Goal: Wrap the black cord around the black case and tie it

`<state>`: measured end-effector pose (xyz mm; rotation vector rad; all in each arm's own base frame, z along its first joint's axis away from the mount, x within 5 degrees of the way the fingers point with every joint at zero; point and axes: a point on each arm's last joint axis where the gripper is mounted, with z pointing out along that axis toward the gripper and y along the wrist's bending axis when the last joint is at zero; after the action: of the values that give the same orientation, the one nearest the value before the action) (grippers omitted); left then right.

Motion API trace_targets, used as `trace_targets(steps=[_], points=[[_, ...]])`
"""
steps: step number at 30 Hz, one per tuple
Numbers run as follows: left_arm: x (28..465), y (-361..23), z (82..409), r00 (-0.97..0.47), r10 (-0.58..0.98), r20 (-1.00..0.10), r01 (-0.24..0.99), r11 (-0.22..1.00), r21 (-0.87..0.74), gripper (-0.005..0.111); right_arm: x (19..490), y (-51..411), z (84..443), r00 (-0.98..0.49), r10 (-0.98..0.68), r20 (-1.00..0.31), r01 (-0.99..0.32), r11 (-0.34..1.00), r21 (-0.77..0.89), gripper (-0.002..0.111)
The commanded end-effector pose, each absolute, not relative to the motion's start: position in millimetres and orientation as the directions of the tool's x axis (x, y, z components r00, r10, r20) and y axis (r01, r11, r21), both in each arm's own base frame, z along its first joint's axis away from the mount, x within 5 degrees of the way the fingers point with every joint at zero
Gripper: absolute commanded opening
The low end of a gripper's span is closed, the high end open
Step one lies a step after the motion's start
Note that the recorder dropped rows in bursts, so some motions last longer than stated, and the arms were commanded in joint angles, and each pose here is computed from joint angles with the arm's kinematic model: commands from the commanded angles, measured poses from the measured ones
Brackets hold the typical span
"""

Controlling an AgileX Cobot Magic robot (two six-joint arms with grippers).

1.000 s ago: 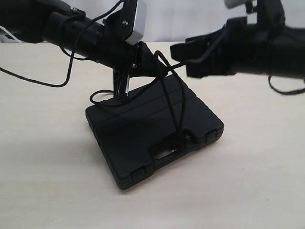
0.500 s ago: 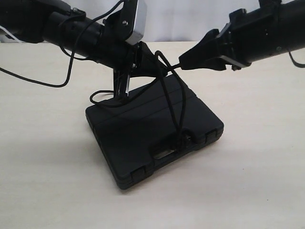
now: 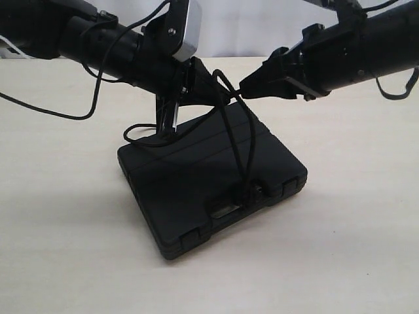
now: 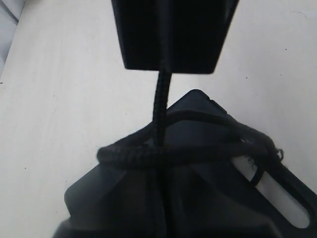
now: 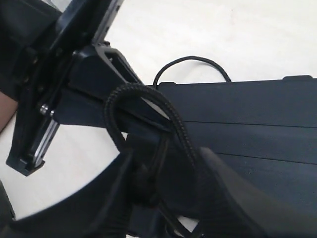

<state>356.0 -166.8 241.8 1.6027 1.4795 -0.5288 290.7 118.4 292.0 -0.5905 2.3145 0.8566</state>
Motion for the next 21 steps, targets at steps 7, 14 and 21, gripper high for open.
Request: trace_targets(steps=[7,14,21], points=[[355,-170,248,0.243,0.568,-0.786,0.938,0.068,0.339,0.000,297,121,294,-0.673,-0.192,-0.714,-0.618,0.676,0.401,0.004],[356,-169,248,0.239,0.576,-0.781,0.936,0.078,0.344,0.018,297,121,295,-0.671,-0.192,-0.716,-0.620,0.675,0.400,0.004],[364,-155,253,0.252,0.684,-0.685,0.886,0.121,0.447,0.052,291,117,310,-0.629,-0.177,-0.757,-0.630,0.687,0.362,0.004]])
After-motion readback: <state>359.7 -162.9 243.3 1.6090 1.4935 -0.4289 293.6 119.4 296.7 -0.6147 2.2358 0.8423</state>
